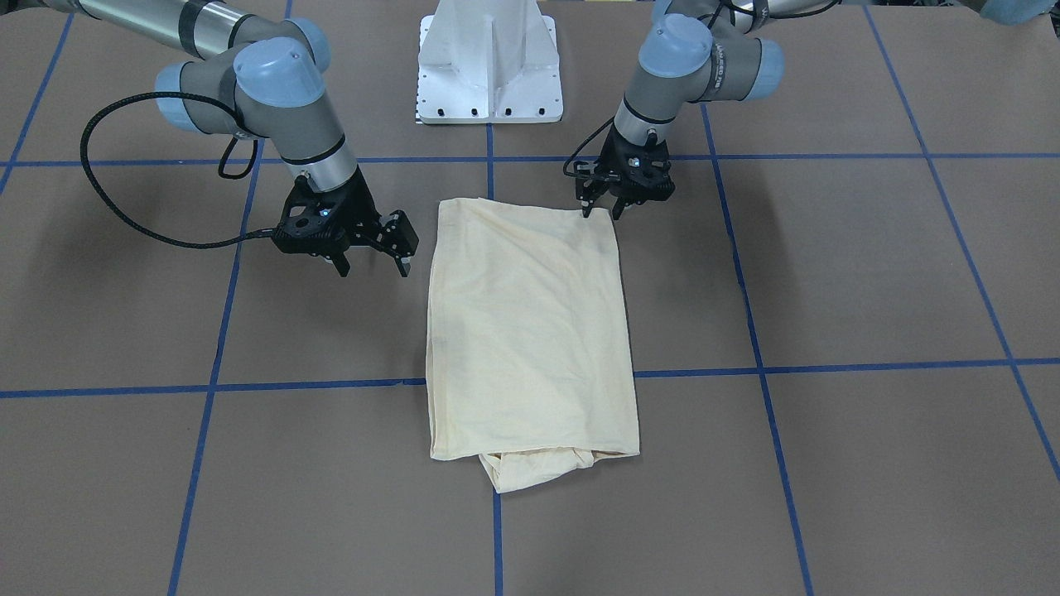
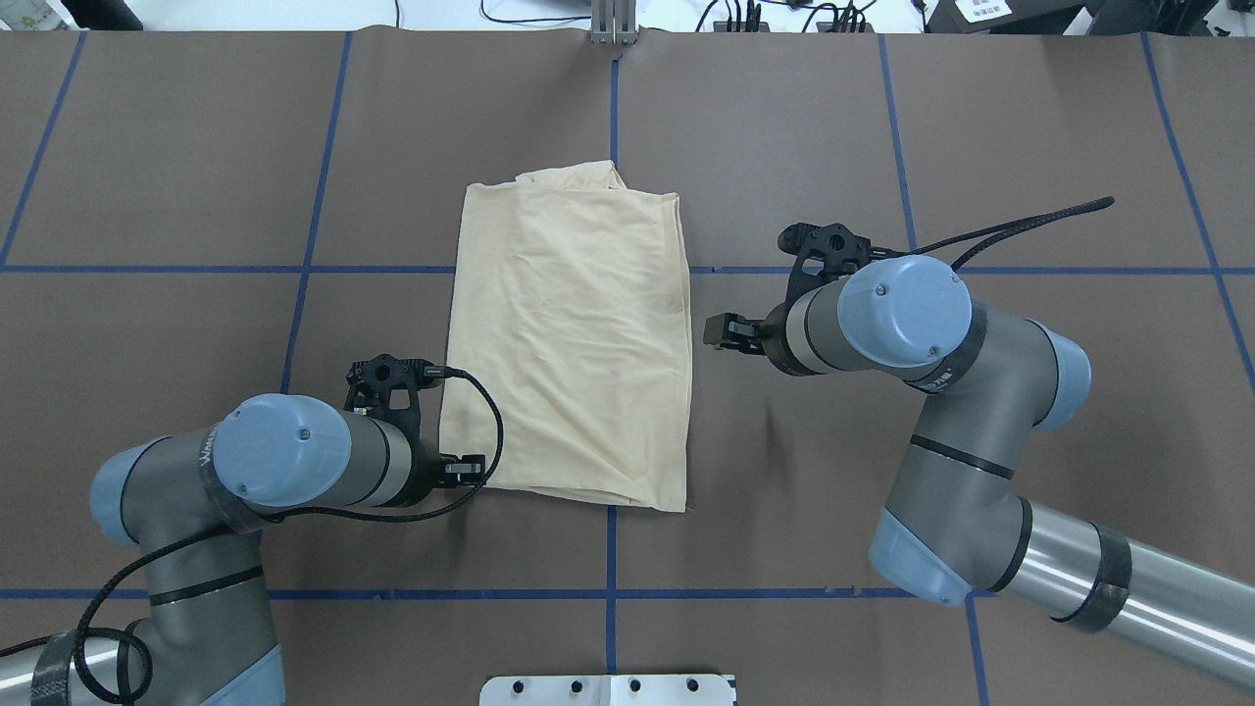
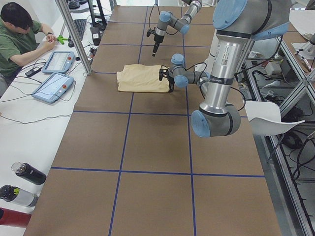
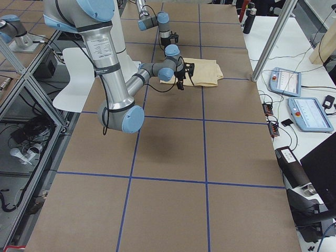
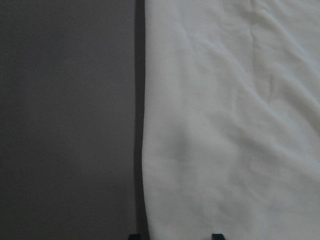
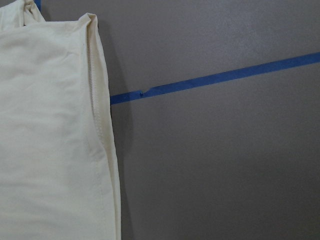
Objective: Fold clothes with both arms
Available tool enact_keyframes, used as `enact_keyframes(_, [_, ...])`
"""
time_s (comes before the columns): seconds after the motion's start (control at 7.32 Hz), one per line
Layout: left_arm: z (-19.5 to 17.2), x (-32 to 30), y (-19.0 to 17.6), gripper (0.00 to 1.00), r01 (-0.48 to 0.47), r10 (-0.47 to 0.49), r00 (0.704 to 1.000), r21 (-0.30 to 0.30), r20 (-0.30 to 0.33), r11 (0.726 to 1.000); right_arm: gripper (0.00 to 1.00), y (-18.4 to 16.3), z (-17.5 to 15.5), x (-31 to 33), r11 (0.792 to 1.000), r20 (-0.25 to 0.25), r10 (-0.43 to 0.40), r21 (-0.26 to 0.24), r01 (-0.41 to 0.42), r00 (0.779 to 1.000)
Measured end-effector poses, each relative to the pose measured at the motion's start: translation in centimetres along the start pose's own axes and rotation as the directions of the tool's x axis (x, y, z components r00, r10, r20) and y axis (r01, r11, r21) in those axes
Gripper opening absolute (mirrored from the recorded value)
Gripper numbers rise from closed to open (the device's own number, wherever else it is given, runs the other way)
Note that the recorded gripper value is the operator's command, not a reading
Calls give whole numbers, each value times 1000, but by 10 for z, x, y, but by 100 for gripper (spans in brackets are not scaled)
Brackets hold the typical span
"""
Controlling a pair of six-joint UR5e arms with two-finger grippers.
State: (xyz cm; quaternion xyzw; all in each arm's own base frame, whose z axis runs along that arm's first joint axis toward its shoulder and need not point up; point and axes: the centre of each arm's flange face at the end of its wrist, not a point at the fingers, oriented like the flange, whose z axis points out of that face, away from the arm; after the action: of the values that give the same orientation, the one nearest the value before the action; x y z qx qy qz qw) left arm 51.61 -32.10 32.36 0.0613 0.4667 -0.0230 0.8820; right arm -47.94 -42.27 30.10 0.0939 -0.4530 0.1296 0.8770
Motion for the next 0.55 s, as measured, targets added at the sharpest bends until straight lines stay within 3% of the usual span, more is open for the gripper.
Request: enact_keyframes(0.55, [1,3,5,48,-6,6,1000,-7,-6,1000,100,0,0,0,1000,0,0,0,0,1000])
